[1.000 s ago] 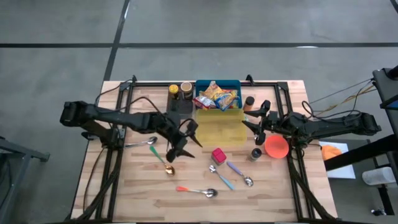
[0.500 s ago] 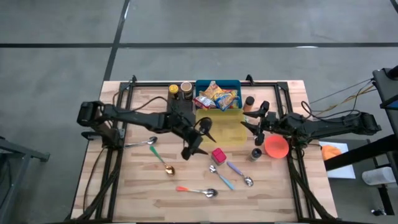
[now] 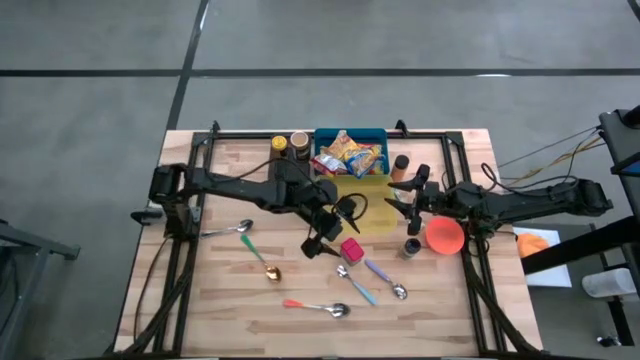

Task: Pick & Place Food Item
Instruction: Put the red spice can into the black bin

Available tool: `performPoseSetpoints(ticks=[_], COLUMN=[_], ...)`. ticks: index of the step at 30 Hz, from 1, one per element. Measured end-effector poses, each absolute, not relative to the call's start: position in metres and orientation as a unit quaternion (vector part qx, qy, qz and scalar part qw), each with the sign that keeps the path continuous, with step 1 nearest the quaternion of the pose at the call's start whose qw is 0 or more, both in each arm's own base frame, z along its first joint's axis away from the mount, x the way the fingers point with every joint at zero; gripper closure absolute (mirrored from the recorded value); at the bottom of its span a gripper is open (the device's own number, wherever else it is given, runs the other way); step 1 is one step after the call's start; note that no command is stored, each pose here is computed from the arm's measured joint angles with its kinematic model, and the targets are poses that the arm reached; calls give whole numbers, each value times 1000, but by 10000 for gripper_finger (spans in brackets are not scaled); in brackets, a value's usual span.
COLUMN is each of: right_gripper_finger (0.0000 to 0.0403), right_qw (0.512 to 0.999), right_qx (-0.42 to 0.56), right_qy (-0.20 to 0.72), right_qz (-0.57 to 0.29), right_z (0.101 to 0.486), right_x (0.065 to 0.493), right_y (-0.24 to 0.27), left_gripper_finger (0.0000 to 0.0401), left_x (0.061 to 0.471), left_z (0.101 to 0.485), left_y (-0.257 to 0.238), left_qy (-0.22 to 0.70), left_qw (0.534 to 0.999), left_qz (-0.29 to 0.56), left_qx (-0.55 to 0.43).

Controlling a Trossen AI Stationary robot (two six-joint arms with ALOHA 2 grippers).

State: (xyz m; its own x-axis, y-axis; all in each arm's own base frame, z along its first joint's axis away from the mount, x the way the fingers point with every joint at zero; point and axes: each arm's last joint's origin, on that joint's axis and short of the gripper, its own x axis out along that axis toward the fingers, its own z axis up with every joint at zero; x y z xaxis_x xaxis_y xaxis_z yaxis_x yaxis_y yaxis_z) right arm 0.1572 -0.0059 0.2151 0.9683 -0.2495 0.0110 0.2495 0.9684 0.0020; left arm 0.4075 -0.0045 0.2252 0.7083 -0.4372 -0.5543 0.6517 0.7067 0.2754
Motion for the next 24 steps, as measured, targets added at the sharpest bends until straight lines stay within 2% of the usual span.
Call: performPoseSetpoints(ticks=[24], right_gripper_finger=[199], right_qw=[992], right_qx=[-2], right_qy=[9], right_qz=[-126], right_z=[212], right_x=[159], right_y=[-6], left_gripper_finger=[10], left_x=[424], left_z=[173], left_y=[-5], left_qy=[271], left_qw=[890], left_qz=[-315], left_qx=[190])
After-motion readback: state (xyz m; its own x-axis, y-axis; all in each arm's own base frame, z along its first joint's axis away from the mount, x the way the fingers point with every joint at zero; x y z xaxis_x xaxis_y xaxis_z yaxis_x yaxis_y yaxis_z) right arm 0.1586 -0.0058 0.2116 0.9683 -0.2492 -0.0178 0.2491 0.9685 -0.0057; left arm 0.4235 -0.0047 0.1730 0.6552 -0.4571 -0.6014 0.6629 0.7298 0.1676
